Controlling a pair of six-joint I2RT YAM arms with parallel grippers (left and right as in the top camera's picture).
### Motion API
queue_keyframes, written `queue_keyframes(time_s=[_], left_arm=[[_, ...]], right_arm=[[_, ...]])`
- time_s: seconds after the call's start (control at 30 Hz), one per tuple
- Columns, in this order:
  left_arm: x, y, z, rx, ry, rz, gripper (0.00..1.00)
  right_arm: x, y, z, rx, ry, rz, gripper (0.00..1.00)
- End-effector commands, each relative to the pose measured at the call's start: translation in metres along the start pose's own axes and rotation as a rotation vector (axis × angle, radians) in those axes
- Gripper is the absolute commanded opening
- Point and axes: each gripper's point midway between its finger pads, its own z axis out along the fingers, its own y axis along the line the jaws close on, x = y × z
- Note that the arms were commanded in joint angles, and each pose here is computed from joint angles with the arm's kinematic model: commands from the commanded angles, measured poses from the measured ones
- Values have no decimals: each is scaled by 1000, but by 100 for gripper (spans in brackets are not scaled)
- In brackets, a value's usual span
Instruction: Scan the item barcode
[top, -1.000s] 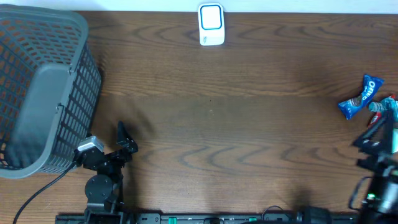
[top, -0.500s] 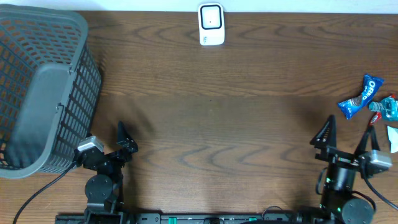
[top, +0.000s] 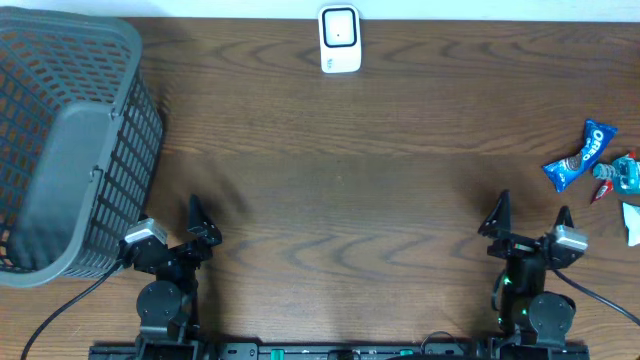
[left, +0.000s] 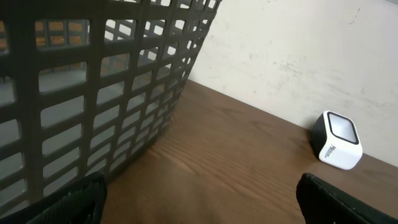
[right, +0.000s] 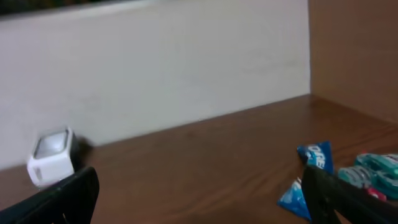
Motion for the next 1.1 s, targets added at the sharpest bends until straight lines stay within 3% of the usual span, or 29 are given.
queue_keyframes(time_s=[0.0,0.1,0.9,1.07], left_arm=[[15,6,2,-17,37,17,98],[15,6,2,-17,37,17,98],[15,6,2,-17,37,18,98],[14,8,2,-29,32,95,98]], right_arm=[[15,1,-1,-3,58,-75,99],[32,-2,-3,2,128,-84,99],[31,-2,-3,3,127,-84,99],[31,-2,-3,3,127,-84,99]])
